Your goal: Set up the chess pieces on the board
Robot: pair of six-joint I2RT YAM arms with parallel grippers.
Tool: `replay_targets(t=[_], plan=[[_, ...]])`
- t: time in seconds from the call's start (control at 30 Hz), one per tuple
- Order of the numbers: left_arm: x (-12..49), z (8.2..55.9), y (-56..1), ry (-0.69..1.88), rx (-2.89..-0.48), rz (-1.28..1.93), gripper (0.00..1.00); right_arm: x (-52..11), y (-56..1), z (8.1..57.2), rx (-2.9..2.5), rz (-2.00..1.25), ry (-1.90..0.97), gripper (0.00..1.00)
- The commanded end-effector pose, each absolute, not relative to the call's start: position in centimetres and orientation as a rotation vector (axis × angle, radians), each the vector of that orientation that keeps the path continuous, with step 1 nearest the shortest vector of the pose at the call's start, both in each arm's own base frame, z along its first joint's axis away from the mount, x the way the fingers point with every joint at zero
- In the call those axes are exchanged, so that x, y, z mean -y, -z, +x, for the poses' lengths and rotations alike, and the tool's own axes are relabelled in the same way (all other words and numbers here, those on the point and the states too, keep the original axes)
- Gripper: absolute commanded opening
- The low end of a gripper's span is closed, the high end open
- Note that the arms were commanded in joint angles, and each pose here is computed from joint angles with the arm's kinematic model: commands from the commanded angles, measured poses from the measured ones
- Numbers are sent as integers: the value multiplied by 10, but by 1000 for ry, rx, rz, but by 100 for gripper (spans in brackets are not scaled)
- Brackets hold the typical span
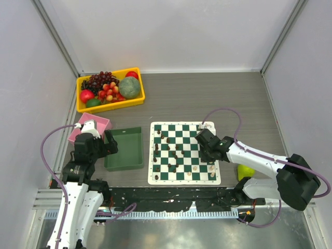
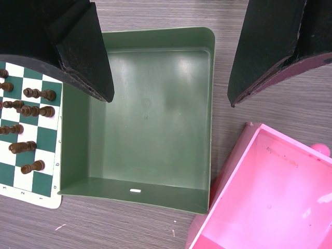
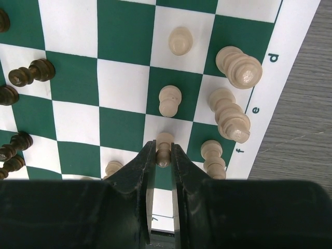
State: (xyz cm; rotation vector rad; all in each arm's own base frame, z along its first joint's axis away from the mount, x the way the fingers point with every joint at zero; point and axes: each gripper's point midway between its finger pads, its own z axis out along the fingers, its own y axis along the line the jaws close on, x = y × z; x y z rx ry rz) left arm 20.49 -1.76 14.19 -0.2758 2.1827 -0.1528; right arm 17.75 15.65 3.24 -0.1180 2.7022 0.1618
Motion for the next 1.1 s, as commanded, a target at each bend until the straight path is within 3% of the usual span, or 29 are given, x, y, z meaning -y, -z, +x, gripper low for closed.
replay_targets(t=[0.0,0.73,1.07], plan=[[19,213,-160,173,-2126,-270,99,-160,-34,185,-2668,-89,-169,22],[20,213,-161,177,-2120,-267,99,-161,-33,183,-2692,-142,-160,28],[19,213,-161,175,-2117,-269,99,-165,-72,191,-2614,-131,-213,35]])
